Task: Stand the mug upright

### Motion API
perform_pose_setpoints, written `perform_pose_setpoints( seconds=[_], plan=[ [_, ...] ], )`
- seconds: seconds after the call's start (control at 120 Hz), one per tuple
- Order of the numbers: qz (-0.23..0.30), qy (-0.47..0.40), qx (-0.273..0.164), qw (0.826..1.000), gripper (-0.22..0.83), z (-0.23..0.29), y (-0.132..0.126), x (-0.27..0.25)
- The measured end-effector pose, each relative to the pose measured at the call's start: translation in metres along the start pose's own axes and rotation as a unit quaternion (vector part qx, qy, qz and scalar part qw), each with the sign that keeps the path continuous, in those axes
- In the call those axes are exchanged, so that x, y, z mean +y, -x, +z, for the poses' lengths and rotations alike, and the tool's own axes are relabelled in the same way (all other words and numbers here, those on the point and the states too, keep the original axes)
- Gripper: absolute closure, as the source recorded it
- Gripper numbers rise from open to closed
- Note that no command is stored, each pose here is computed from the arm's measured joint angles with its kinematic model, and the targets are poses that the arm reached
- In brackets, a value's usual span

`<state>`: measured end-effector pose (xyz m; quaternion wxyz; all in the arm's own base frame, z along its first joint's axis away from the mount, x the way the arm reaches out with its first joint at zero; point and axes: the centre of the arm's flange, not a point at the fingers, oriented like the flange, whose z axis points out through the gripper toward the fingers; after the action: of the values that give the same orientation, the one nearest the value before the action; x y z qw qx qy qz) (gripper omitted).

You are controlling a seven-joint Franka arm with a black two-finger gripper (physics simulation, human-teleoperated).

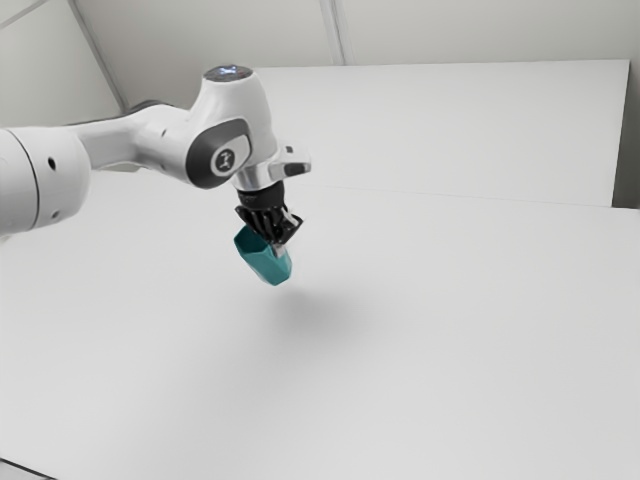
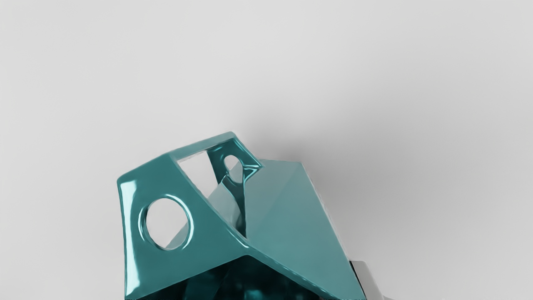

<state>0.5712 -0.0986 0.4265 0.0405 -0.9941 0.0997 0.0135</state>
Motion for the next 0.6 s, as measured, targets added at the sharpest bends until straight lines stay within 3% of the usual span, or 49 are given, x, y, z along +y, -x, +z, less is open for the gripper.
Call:
perform_pose_setpoints(
  seconds=[0.175,0.6],
  plan=[
    [-0.027,-0.008,-0.012,1.000,0.78,0.022,0.016,-0.009],
    [-0.058,0.002,-0.018,0.998,0.78,0.066,0.016,-0.009]
  ],
)
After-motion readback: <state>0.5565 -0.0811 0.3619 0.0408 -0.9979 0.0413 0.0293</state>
